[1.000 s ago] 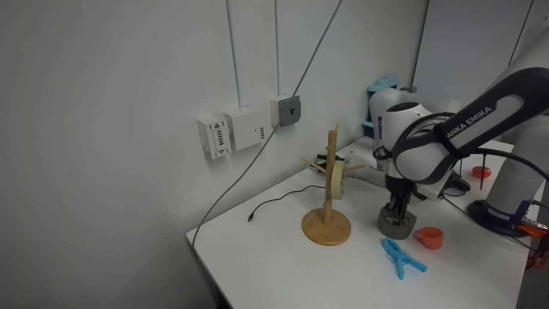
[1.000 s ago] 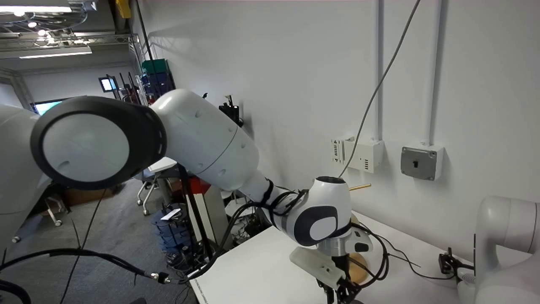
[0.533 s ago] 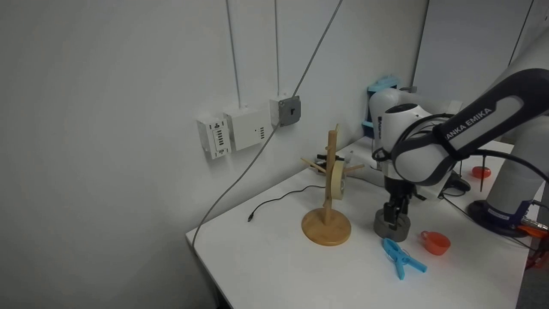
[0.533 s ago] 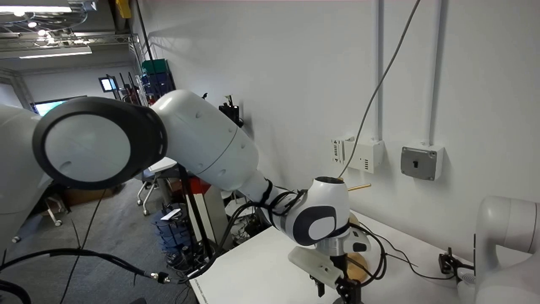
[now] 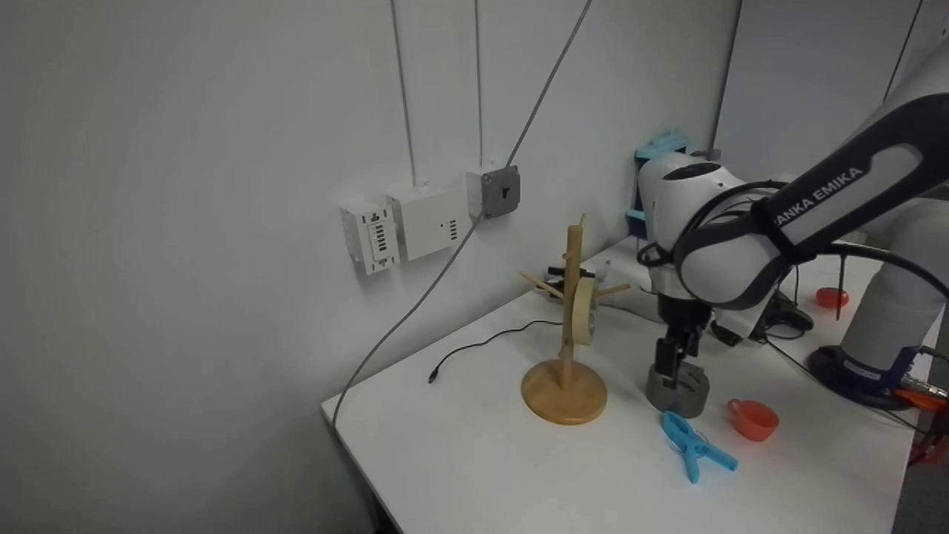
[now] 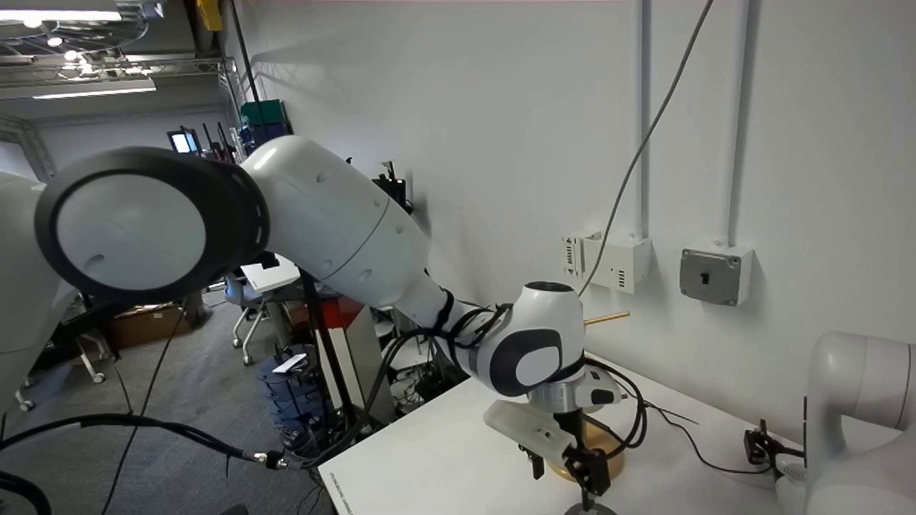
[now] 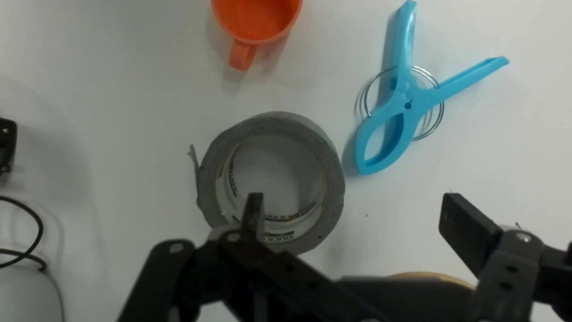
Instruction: Unhang the masking tape from the tree
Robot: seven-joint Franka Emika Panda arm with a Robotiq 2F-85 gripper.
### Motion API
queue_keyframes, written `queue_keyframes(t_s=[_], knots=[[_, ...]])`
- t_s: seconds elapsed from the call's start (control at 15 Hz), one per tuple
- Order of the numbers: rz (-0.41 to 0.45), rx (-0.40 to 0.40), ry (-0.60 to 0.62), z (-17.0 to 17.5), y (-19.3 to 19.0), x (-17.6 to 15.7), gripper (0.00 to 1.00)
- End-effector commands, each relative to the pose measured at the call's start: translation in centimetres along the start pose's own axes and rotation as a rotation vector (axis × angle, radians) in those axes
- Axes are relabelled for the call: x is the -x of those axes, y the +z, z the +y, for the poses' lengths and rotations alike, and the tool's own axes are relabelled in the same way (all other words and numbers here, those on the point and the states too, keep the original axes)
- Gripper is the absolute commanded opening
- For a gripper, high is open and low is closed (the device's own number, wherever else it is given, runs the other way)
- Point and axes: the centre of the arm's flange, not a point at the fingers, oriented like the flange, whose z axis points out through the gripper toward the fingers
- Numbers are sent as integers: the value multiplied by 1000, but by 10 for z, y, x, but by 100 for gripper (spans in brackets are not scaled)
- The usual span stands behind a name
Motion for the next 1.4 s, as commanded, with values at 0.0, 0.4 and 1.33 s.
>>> queue_keyframes(t_s=[0.0, 0.4, 1.33], knots=[[2, 22, -19, -7, -30, 15, 100], [46, 27, -26, -19, -68, 30, 100], [228, 67, 40, -50, -131, 76, 100]])
